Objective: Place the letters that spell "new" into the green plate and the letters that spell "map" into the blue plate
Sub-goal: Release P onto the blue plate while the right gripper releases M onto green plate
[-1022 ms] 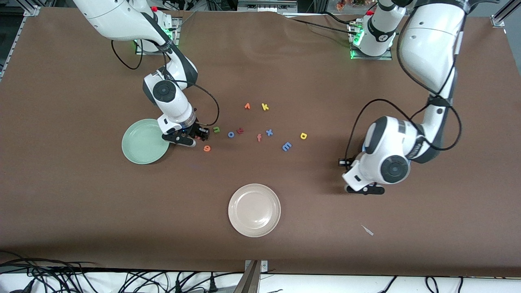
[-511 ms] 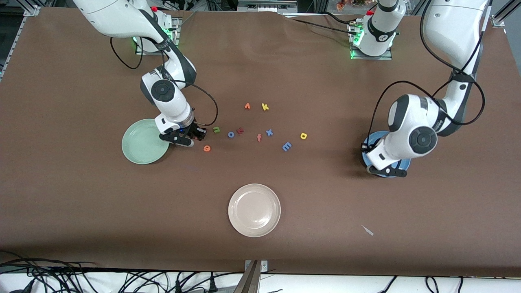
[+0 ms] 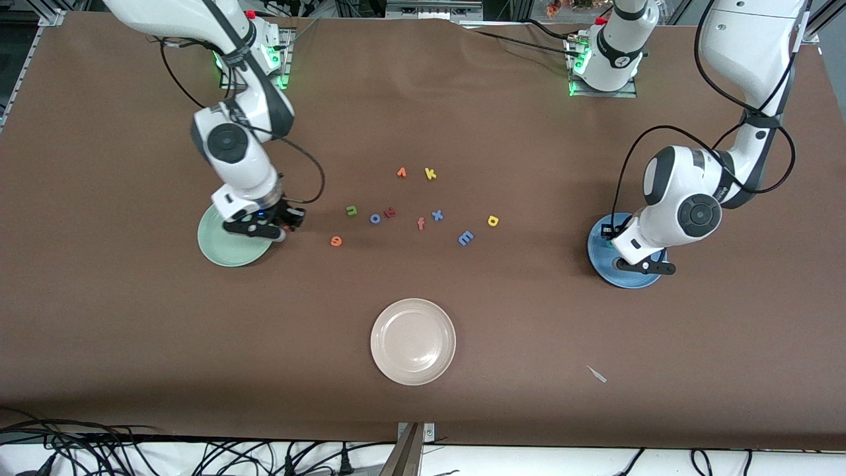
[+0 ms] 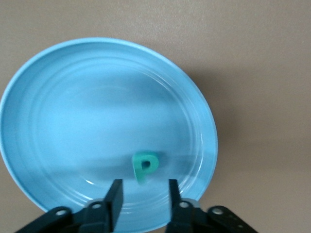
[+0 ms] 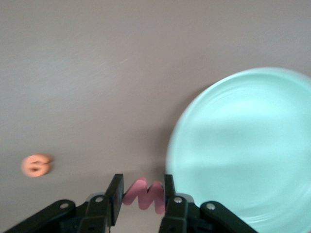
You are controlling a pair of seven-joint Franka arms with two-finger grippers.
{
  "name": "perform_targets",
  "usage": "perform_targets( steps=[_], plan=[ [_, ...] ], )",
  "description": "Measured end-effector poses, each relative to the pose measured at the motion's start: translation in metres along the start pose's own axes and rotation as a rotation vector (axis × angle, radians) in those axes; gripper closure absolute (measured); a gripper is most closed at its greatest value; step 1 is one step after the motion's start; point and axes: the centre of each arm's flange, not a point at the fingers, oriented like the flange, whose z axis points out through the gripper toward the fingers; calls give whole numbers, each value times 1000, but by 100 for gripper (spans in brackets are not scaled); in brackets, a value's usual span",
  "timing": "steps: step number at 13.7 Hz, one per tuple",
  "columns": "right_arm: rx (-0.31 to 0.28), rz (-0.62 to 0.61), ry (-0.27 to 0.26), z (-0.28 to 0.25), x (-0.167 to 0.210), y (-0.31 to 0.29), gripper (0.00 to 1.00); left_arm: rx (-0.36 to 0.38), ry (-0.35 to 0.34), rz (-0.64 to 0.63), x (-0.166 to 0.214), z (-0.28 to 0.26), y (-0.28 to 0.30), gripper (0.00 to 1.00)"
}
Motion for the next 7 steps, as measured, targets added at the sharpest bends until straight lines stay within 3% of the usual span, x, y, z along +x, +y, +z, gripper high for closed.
perform_targets(
  steps=[3,5,6,7],
  plan=[
    [-22,-57,-10,-6,19,53,62,-23,-11,-112,0,-10,29,20],
    [-25,-56,-14,-6,21,61,47,-51,-15,-217,-4,-14,68,0],
    [-23,-52,-15,-6,19,59,36,-61,-14,-272,-8,-17,89,0],
    [-19,-39,-15,-6,17,51,31,-72,-6,-328,-13,-19,110,0]
  ],
)
